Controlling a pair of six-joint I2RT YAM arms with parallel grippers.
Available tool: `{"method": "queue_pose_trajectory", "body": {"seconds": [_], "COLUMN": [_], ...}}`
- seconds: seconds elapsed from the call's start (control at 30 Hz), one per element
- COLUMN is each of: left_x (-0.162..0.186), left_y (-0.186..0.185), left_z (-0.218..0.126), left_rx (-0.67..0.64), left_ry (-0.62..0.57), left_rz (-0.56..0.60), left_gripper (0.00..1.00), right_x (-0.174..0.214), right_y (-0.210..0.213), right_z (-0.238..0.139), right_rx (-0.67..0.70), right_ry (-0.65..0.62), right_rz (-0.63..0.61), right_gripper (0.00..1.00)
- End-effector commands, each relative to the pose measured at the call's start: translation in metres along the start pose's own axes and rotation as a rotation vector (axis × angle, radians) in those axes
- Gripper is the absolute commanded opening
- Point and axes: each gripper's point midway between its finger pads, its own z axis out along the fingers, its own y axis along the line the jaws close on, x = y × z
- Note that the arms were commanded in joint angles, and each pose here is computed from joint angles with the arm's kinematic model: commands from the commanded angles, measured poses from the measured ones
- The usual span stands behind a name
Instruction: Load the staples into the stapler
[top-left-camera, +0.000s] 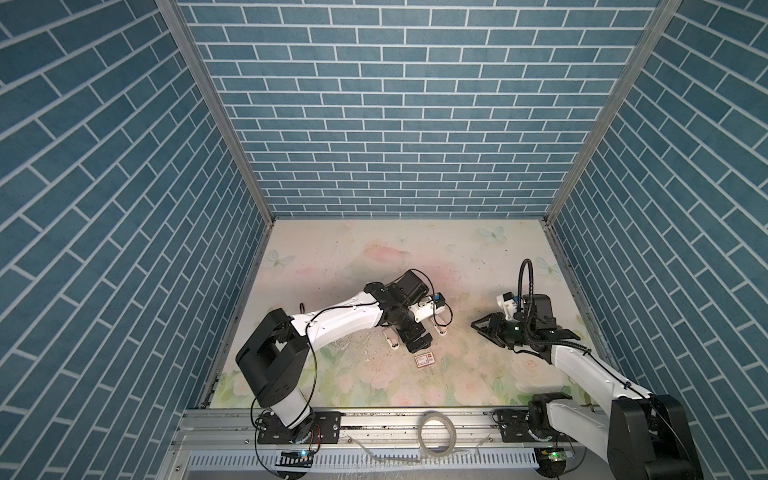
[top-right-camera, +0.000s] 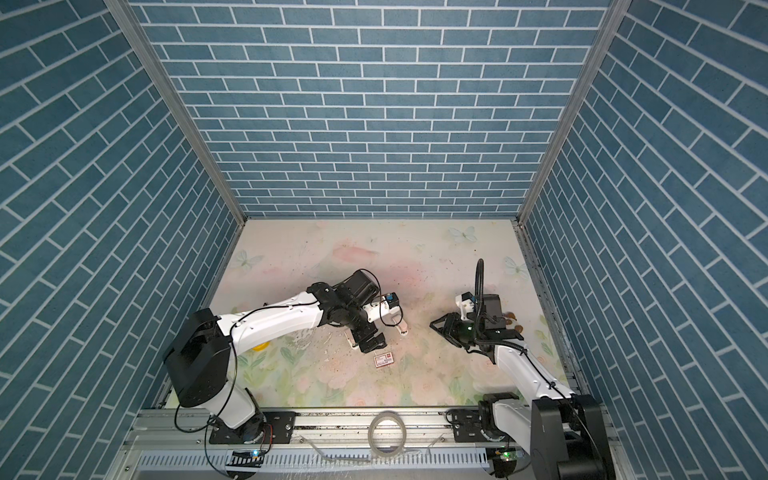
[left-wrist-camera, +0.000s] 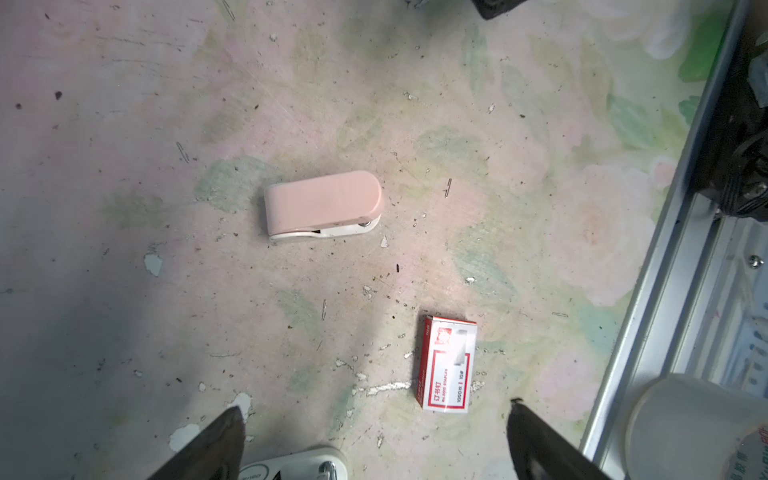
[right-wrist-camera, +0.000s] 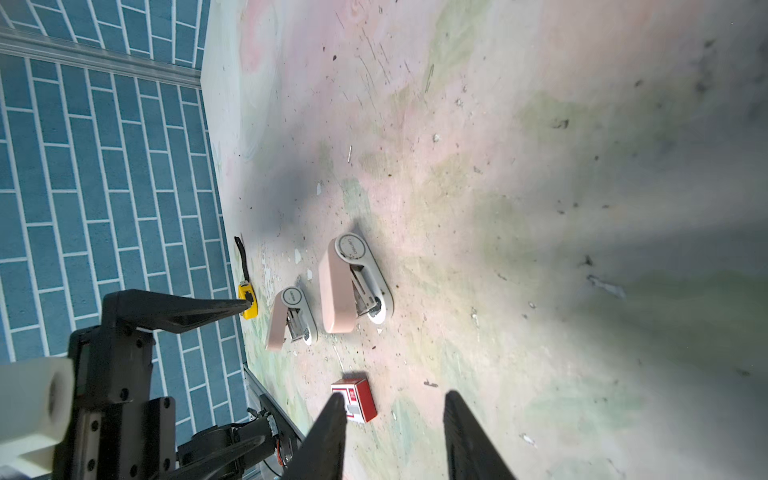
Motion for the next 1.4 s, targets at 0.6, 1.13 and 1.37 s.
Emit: {"method": "queue_pose_trajectory", "body": {"seconds": [0.6,1.13,1.37], "left_x": [0.018,0.033,0.04], "left_y": [-0.024,-0.041,-0.043], "left_z": [0.024,0.049,0.057], "left_rx": [-0.054,-0.065,-0.043], "left_ry": [0.076,0.143,0.166], "left_rz": [0.133,0.193,0.182], "left_gripper": [0.97,0.85,0.77], "right_x": [0.007,0.008,0.008], "right_y": [-0.012,-0.013,-0.012], "right_z": [0.008,0.006,0.006], "right_rx": [0.023,0.027,0.024], "right_ry": [0.017,0.006,0.005], "right_rz": [0.042,0.035,0.034], "right_gripper": [0.33,0.33,0.32]}}
